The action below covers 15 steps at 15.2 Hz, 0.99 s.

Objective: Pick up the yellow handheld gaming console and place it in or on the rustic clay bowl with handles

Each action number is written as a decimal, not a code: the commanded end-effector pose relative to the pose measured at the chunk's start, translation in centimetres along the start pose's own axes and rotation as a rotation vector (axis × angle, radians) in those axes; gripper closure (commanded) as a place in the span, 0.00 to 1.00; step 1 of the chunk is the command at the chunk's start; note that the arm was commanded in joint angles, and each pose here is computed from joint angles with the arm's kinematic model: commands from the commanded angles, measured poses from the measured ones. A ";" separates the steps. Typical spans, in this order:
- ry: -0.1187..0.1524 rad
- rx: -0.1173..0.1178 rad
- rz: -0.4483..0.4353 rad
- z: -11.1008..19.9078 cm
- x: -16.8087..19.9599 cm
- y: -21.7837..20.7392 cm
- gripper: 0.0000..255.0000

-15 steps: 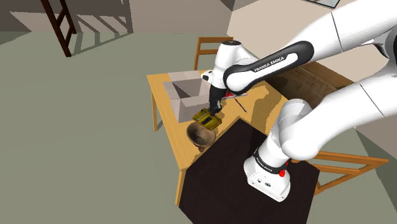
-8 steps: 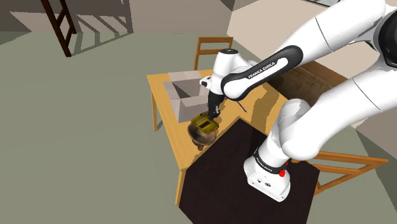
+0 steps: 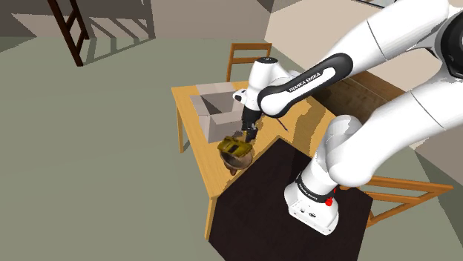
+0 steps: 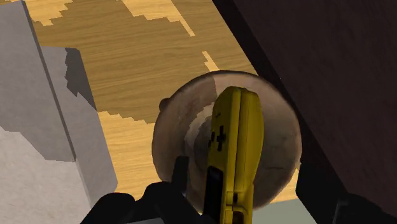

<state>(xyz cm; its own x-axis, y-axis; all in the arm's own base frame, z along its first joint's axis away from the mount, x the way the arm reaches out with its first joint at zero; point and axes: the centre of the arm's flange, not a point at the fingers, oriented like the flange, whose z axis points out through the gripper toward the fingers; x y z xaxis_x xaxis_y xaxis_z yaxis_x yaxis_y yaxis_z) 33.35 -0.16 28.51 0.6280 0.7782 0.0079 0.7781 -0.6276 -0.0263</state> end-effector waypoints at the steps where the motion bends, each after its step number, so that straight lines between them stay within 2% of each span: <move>1: 0.000 0.000 0.000 0.0 0.0 0.0 0.00; 4: 0.000 0.000 0.000 0.0 0.0 0.0 0.00; 8: 0.000 0.000 0.000 -5.0 0.0 0.0 0.00; 15: 0.000 0.000 0.000 -5.0 0.0 0.0 0.00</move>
<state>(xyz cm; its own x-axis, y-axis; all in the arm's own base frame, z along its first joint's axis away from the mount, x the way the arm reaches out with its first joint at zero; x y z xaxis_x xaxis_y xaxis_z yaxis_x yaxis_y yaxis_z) 33.44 -0.28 33.50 0.6280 0.7782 0.0080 0.7781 -0.6276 -0.0262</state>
